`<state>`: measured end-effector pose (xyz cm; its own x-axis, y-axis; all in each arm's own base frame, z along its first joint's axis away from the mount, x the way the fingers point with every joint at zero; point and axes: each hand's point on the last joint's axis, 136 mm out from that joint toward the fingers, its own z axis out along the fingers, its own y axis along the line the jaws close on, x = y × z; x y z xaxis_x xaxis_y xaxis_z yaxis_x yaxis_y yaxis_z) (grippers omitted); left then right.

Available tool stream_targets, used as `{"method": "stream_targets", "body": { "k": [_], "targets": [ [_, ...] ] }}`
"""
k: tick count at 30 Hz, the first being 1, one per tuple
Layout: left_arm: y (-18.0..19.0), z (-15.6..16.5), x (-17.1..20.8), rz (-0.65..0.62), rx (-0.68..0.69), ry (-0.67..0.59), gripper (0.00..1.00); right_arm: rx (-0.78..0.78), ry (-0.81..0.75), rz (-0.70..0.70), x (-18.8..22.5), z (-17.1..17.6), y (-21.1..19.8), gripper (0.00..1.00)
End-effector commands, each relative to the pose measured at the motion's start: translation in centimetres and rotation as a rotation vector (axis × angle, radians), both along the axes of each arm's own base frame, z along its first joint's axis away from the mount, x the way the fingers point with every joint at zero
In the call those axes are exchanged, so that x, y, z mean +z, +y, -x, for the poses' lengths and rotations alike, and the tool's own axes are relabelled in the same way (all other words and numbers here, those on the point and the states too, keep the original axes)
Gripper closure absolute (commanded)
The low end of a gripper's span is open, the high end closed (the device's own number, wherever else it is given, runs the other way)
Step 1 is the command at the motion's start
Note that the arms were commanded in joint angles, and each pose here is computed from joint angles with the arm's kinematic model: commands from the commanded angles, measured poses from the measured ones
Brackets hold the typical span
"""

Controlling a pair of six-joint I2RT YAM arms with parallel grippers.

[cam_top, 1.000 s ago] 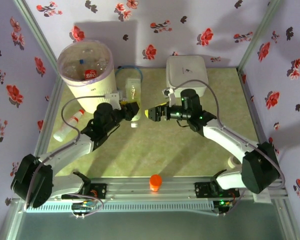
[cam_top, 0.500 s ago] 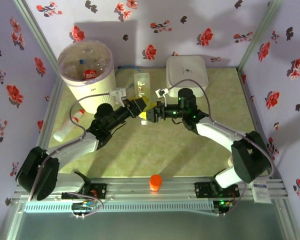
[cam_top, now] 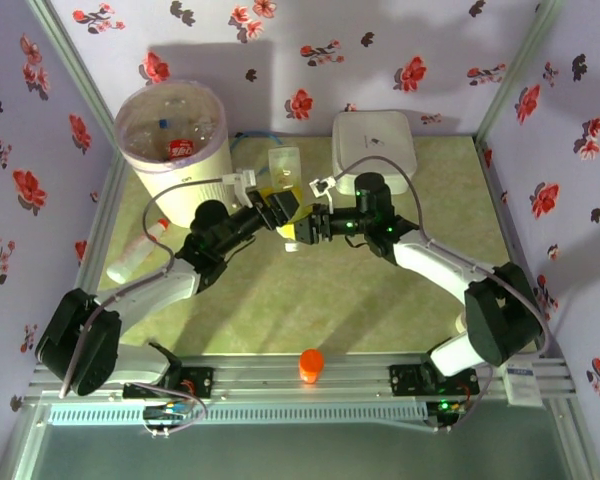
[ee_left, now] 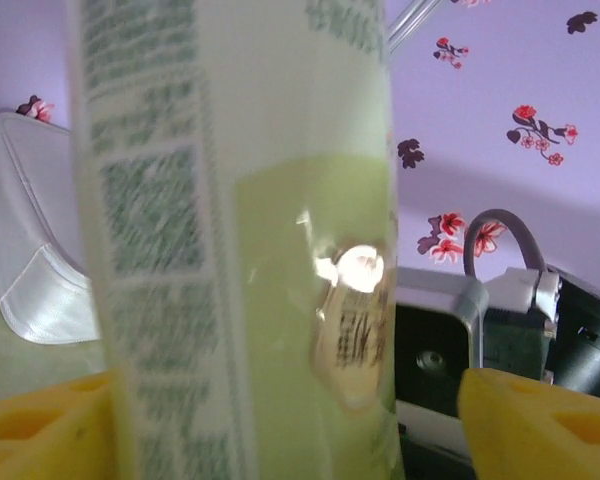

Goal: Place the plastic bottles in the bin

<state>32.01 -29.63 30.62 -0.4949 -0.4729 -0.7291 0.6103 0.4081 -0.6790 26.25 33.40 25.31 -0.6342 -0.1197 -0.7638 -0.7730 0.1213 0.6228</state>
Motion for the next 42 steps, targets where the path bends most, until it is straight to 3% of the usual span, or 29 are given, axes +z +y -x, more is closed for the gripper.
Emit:
{"method": "stream_targets", "body": {
  "k": [1, 5, 9, 13, 21, 28, 30, 35, 39, 42],
  "targets": [
    [1.0, -0.7, 2.5, -0.065, 0.026, -0.059, 0.08, 0.010, -0.079, 0.021, 1.5, 0.4, -0.4, 0.41],
    [1.7, -2.2, 2.9, -0.197, 0.056, -0.039, 0.01, 0.006, -0.101, 0.071, 0.9, 0.6, -0.7, 0.42],
    [0.9, -2.8, 3.1, -0.255, 0.014, -0.026, 0.00, 0.007, -0.116, 0.100, 0.7, 0.9, -0.8, 0.42],
    [0.0, -3.2, 2.0, -0.307, -0.042, 0.043, 0.04, 0.000, -0.133, 0.130, 0.5, 0.8, -0.9, 0.42],
    [-0.9, -3.0, 1.7, -0.287, -0.141, 0.122, 0.12, -0.025, -0.179, 0.182, 0.4, 0.5, -1.2, 0.43],
    [0.2, -3.7, 2.6, -0.250, -0.117, 0.123, 0.41, -0.045, -0.193, 0.197, 0.4, 0.1, -1.3, 0.43],
    [0.7, -4.1, 3.1, -0.238, -0.101, 0.114, 0.45, -0.060, -0.197, 0.203, 0.4, -0.2, -1.4, 0.37],
    [2.2, -5.0, 6.0, -0.244, -0.059, 0.042, 0.48, -0.187, -0.241, 0.190, 2.3, -1.2, -2.4, 0.03],
    [5.4, -6.7, 11.7, -0.236, 0.043, -0.105, 0.48, -0.400, -0.289, 0.194, 4.2, -2.7, -5.4, 0.01],
    [9.4, -8.8, 16.0, -0.249, 0.222, -0.224, 0.48, -0.534, -0.311, 0.216, 4.5, -3.1, -8.0, 0.01]
  ]
}}
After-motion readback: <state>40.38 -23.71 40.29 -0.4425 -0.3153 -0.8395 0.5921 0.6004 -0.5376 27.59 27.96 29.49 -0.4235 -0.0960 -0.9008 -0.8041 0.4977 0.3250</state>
